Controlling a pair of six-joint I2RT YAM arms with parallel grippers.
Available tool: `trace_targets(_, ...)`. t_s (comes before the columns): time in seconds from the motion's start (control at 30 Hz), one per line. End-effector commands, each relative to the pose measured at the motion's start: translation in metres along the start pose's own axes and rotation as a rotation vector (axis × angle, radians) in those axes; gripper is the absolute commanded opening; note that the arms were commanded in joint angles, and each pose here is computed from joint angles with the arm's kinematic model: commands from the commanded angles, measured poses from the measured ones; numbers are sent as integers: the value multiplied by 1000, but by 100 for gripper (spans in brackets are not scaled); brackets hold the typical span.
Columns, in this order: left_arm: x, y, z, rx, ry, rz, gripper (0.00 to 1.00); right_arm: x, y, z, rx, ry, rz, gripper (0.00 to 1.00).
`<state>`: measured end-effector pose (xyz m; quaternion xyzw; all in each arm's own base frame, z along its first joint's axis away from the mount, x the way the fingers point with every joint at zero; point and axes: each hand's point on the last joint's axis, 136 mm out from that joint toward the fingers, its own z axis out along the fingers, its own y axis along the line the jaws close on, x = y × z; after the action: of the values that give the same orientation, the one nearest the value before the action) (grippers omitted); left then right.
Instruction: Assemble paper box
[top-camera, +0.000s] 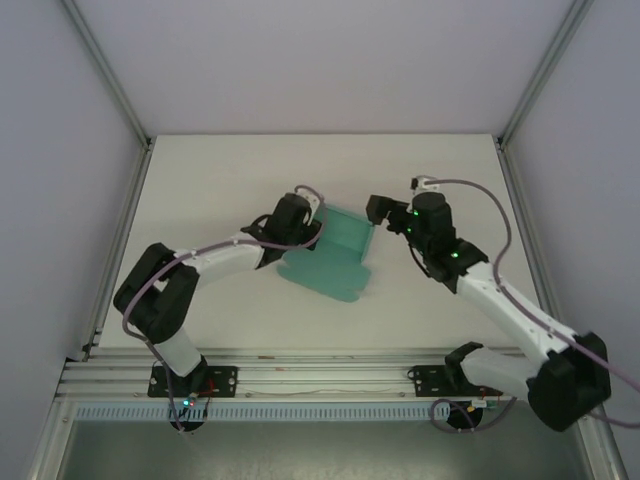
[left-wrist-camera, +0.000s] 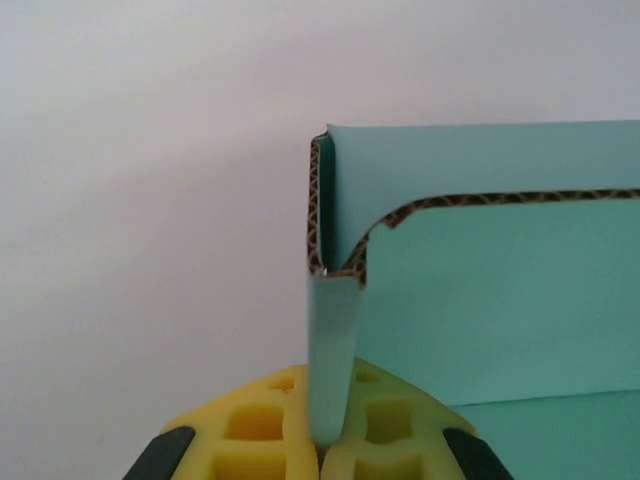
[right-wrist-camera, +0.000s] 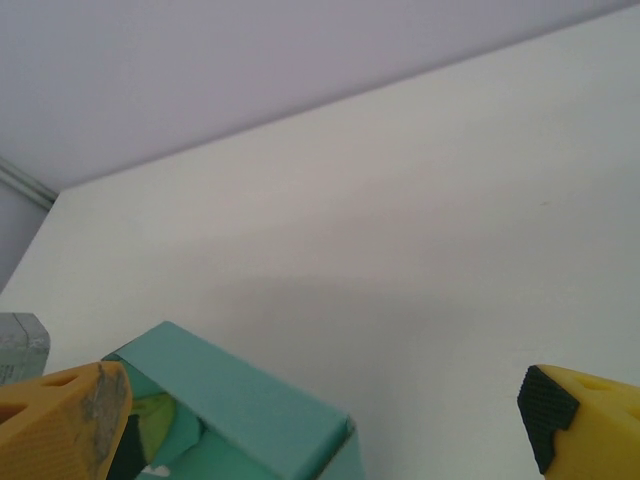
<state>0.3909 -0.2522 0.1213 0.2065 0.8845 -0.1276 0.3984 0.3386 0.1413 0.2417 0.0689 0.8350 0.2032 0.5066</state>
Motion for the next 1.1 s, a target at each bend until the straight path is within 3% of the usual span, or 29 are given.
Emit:
trace_targets(0.0,35,-35,-32,252,242,312,0,18,-33,-20,106,45,-38,100)
trace_targets(0.1,53,-28,-39,213,384,368,0,28,-46,-28,128,69,-34,100)
trace_targets(0.3,70,-19,-34,123,527,425,0,43,-67,-27,184,117,-34,100)
trace_targets(0.5,76,-10,-3,-16,594,477,0,46,-76,-20,195,131,-7,100)
trace_targets(0.73,109,-2,41,-168,750,592,0,44,-83,-18,219,126,2,100)
trace_targets(1.07,150,19,72,-341,797,643,0,38,-82,-21,217,106,5,100)
